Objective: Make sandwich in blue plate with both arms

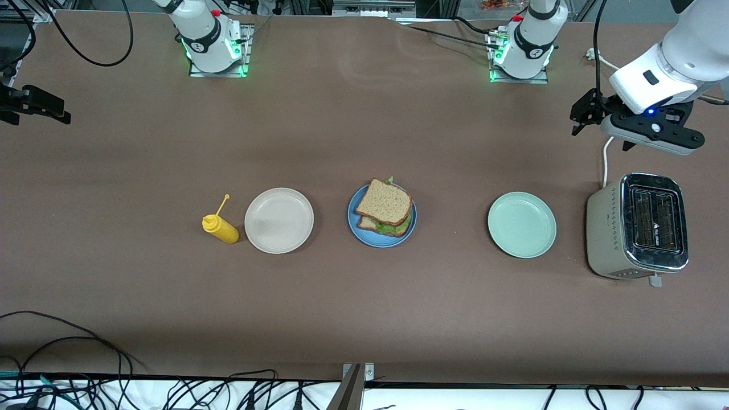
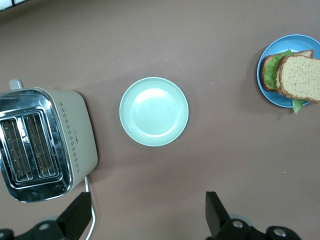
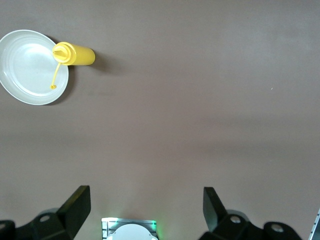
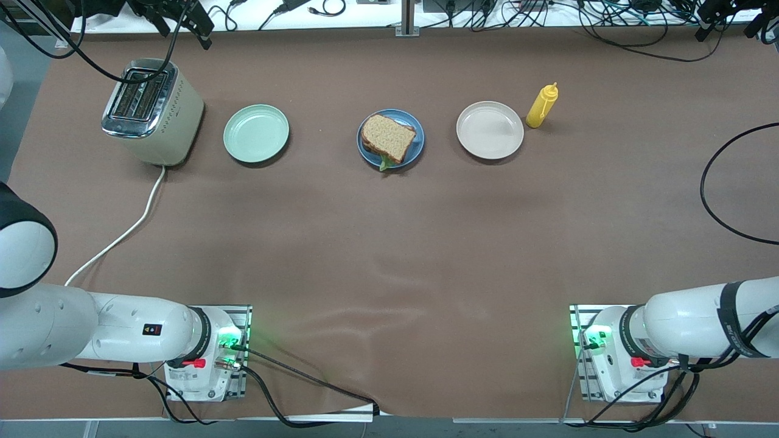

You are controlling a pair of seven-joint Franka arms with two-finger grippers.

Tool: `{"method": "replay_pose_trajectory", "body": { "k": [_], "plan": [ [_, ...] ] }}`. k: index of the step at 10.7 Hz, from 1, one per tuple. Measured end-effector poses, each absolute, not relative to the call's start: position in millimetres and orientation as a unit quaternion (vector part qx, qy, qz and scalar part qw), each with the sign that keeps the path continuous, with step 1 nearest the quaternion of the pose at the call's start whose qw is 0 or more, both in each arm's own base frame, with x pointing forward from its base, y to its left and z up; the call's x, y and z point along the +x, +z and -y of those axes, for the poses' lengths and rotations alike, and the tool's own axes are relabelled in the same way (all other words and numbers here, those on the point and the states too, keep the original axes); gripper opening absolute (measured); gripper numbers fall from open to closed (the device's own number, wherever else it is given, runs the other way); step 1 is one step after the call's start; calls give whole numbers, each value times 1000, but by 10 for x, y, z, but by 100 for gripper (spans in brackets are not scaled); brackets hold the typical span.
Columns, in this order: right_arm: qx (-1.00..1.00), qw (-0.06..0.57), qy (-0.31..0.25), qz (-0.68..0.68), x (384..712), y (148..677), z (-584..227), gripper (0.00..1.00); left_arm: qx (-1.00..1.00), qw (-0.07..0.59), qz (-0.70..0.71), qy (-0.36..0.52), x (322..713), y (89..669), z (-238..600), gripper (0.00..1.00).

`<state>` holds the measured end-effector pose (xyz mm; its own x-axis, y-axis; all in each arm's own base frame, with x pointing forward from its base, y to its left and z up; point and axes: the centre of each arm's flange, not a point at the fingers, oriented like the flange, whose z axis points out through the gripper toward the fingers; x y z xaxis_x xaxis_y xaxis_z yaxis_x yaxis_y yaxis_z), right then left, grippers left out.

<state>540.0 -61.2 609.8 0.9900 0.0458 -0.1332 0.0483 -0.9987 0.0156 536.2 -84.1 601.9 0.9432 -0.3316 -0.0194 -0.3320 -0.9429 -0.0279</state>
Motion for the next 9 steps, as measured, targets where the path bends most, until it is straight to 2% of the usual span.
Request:
{"method": "replay_pose_trajectory", "body": {
  "k": [9],
  "plan": [
    [997,9,-67,-23,5400,6098,615,100,-989,9,-143,22,5356,5987,618,100]
  ]
}}
